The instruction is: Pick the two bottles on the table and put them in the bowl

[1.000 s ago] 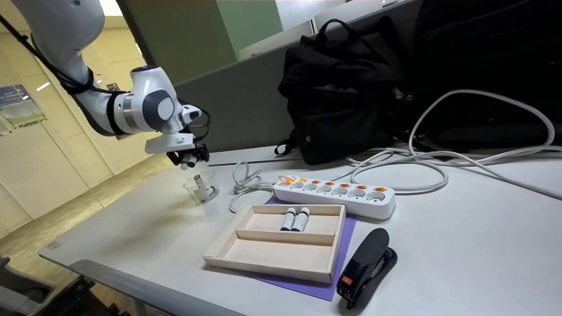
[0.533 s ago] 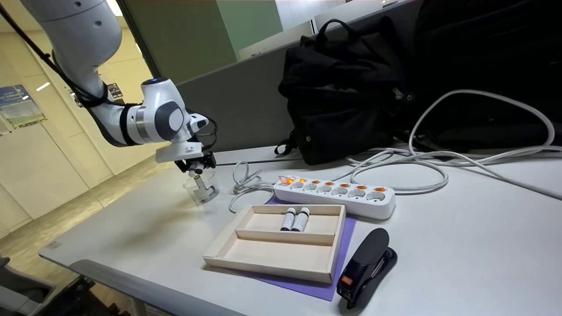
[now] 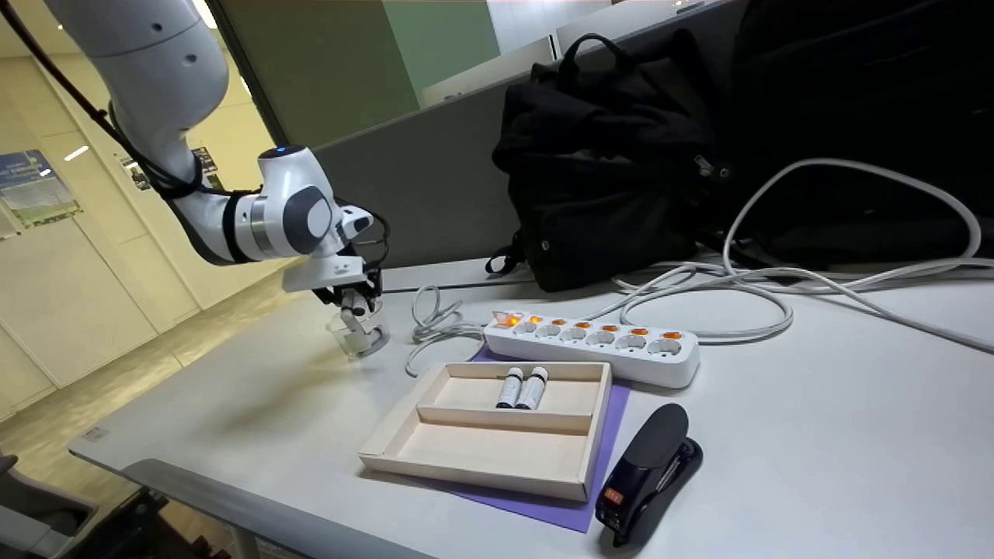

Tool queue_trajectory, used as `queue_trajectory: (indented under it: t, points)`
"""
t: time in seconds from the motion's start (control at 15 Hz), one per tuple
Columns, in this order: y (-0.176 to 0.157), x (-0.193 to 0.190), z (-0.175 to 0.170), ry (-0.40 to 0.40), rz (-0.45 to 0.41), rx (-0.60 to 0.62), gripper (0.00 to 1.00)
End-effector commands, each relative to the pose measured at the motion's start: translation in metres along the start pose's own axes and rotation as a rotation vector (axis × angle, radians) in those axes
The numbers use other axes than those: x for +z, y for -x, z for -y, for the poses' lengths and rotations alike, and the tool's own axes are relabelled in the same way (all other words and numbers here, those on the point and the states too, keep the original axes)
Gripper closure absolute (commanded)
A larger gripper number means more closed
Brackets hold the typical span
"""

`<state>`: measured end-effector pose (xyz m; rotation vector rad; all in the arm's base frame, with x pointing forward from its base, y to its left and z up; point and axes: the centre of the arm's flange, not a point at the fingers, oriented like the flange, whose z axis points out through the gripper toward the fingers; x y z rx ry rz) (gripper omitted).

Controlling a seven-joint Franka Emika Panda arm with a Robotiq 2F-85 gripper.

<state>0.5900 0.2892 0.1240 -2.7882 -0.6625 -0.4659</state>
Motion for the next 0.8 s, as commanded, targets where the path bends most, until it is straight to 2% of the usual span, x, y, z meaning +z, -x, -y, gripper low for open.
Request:
queue_trajectory:
  t: [0.0,0.2,0.4,0.53,0.6,0.73]
  points:
    - [-0.011,-0.002,0.004,0.010,-0.013,-0.004,0.19]
    - [-0.015,-0.007,0.007,0.010,-0.024,-0.005,0.02]
    - [-0.024,-0.027,0.010,0.002,-0.046,-0.001,0.00]
    - [-0.028,-0.058,0.017,-0.003,-0.061,0.009,0.00]
    - [-0.025,-0.023,0.011,-0.002,-0.054,-0.014,0.00]
    - [-0.034,-0.041,0.016,-0.001,-0.073,-0.017,0.00]
